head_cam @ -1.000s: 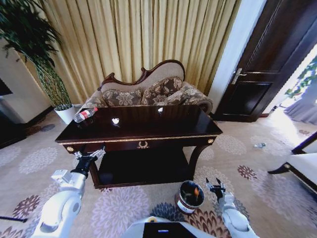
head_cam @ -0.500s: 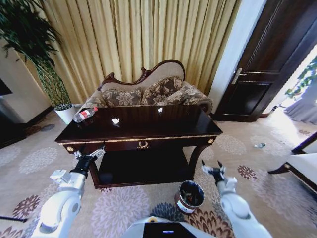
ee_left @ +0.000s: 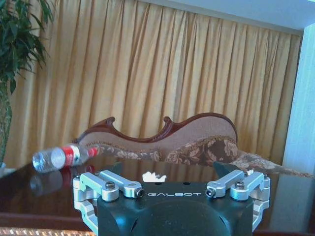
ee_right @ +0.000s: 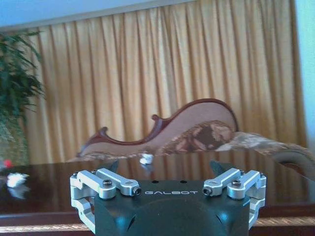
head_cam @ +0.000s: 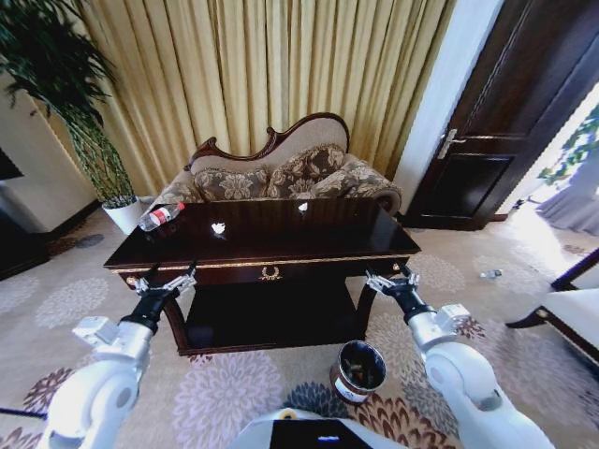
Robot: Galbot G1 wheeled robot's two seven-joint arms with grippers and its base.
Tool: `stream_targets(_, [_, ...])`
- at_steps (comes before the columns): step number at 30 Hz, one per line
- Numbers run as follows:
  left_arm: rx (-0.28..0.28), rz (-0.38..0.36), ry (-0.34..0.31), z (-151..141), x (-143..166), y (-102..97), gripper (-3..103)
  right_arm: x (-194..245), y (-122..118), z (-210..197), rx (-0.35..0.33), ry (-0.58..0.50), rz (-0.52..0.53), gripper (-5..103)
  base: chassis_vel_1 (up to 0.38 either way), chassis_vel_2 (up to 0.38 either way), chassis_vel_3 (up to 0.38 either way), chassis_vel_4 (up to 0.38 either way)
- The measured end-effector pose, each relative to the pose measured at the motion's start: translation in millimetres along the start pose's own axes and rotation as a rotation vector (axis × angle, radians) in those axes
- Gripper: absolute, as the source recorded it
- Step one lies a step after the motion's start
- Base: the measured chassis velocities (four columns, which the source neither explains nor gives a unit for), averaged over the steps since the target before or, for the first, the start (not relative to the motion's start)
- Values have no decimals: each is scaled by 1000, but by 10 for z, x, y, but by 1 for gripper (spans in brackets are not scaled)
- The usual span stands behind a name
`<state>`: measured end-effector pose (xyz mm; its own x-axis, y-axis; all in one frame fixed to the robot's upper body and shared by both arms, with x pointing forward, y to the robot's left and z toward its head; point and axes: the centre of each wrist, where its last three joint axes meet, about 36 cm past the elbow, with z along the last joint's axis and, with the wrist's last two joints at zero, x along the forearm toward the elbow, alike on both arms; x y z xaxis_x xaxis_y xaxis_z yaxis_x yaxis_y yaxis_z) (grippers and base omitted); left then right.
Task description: Move to the front of the table and place the trash on the table into the trash bin.
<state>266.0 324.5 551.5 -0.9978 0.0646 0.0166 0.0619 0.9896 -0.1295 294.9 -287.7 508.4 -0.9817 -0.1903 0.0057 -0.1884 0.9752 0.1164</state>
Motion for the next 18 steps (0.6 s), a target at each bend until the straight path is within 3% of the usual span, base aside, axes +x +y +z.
stream_targets(7, [-18, -34, 25, -208, 135, 52, 100, 66, 146, -99, -15, 25, -46, 100, 0, 0, 0, 0])
stream_targets(18, [-19, -32, 35, -222, 150, 37, 100, 51, 151, -86, -18, 23, -48, 100, 0, 0, 0, 0])
